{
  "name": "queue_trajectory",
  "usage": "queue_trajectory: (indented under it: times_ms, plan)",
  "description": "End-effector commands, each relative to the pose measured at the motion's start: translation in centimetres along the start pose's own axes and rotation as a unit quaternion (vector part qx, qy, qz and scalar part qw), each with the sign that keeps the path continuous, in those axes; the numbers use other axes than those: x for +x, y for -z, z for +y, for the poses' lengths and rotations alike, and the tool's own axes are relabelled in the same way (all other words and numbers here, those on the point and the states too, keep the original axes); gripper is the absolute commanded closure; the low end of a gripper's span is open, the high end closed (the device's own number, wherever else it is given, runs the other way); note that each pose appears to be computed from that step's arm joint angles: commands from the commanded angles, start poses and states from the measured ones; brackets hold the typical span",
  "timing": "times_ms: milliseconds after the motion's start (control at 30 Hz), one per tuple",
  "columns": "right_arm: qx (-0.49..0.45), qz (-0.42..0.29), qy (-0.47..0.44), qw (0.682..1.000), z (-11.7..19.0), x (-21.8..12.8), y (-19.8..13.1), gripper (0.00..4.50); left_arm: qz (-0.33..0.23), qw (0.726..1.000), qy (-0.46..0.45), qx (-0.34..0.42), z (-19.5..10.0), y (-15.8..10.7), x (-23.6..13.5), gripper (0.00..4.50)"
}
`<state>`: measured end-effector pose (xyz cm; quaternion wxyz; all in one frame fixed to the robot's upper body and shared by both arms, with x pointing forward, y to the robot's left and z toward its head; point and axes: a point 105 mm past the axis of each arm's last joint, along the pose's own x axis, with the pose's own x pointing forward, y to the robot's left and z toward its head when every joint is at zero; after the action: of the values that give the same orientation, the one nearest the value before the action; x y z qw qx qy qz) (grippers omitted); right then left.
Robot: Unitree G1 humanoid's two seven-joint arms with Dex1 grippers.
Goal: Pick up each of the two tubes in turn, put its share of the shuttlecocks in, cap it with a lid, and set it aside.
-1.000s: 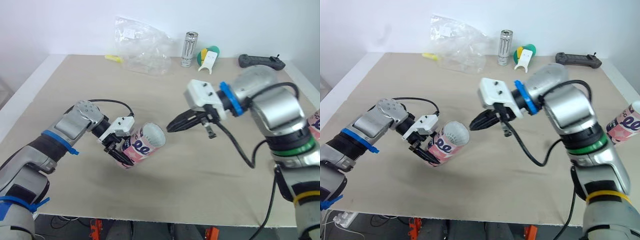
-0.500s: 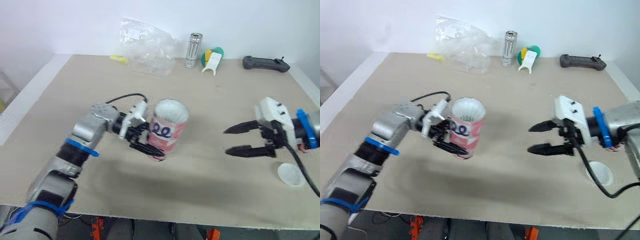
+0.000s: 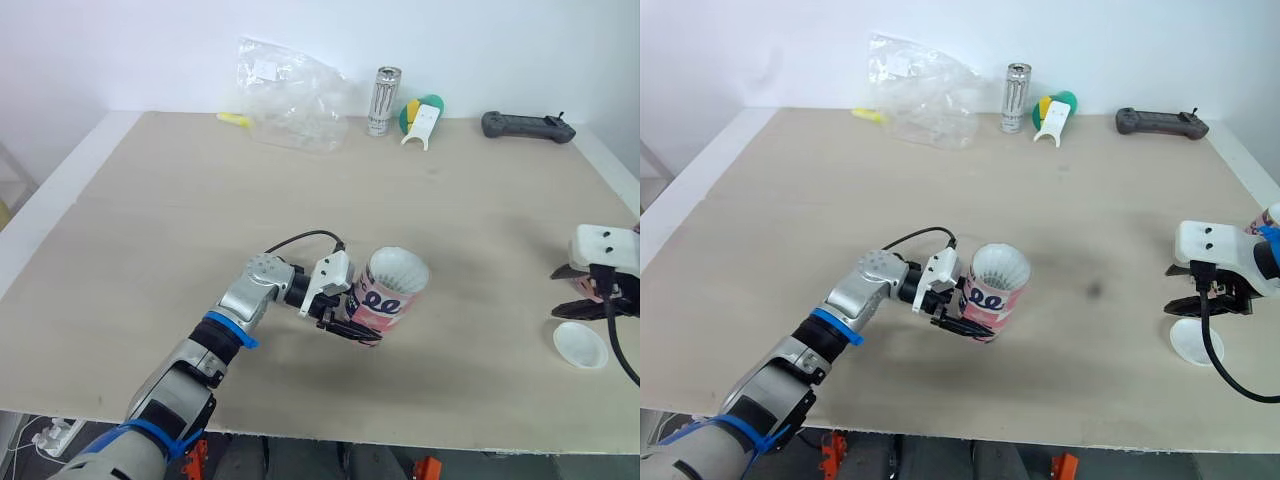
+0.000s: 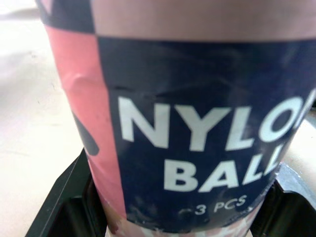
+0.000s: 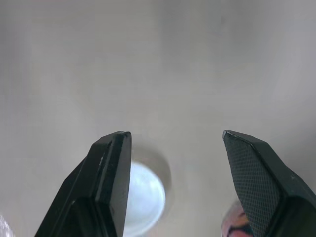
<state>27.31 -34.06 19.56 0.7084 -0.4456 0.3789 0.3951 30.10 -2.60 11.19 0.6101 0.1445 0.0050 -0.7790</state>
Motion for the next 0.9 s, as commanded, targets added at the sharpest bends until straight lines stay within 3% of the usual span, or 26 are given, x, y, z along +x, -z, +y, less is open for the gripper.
queue_trajectory:
  times_ms: [33,367,900]
  plan:
    - [-0.007,0.038,-0.003,0.999,0.1,0.0,1.3,1.28,0.066,0.998,-0.012,0.004,-0.2,3.3,-0.5,1.32]
    - [-0.021,0.119,-0.020,0.992,0.8,1.7,4.4,1.28,0.071,0.997,0.000,-0.007,-0.9,4.2,-1.4,1.32]
    - [0.013,0.086,-0.013,0.996,-1.2,3.1,3.9,1.28,0.069,0.997,-0.012,-0.024,-1.0,4.1,-2.3,1.32]
